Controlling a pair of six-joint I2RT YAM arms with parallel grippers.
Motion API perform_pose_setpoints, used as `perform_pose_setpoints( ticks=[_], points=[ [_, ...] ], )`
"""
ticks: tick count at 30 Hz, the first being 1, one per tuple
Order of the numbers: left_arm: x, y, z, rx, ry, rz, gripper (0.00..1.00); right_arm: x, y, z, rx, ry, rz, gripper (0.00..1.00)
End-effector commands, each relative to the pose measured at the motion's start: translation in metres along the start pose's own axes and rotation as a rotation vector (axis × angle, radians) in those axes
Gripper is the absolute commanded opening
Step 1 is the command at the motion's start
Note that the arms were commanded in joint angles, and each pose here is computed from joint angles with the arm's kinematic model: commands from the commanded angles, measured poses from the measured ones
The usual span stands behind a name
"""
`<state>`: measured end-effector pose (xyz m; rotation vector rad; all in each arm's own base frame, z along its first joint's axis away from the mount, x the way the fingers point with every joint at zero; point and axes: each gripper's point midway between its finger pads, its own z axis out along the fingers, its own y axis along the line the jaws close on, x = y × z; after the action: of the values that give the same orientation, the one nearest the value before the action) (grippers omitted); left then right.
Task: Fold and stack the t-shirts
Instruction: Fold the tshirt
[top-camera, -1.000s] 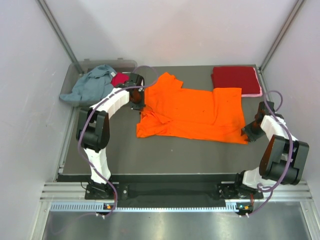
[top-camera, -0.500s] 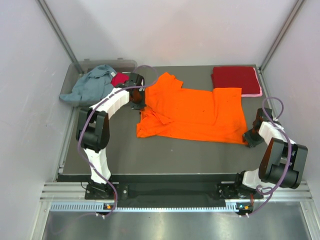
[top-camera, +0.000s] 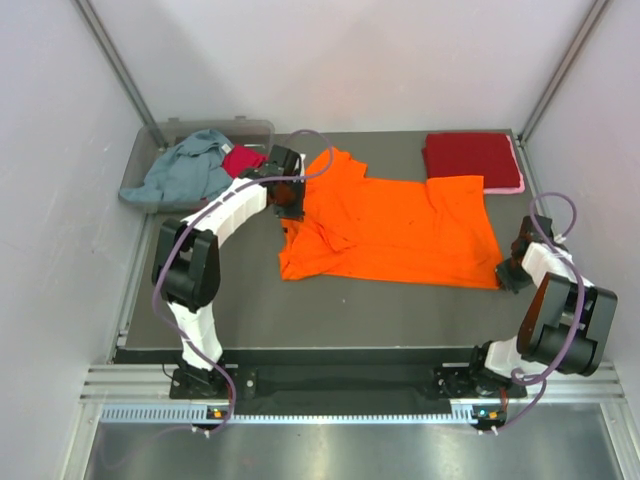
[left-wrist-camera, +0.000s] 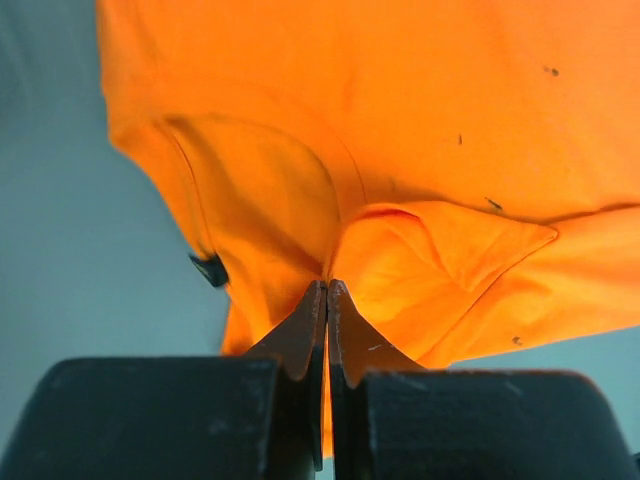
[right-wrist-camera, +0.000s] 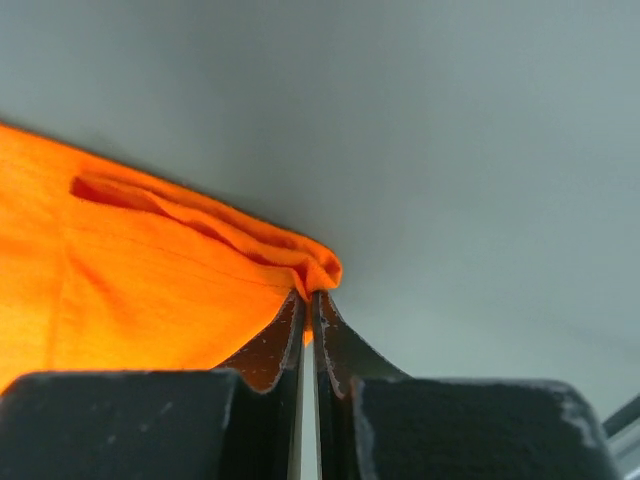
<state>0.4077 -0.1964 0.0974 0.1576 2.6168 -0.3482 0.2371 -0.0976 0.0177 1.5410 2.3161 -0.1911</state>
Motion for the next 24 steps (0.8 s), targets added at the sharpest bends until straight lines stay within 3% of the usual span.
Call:
perform_pose_setpoints(
  ticks=[1,13,24],
  points=[
    [-0.04,-0.018,-0.024,0.077,-0.146,0.092,0.0,-0.022,-0.032,0.001,0.135,-0.078,-0.007,0.0],
    [-0.085,-0.048,-0.012,0.229,-0.294,0.263,0.0,-0.021,-0.026,-0.006,0.059,-0.068,0.006,0.0],
    [-0.089,-0.069,0.02,0.355,-0.257,0.325,0.0,-0.024,-0.028,-0.009,0.053,-0.071,0.008,0.0]
  ],
)
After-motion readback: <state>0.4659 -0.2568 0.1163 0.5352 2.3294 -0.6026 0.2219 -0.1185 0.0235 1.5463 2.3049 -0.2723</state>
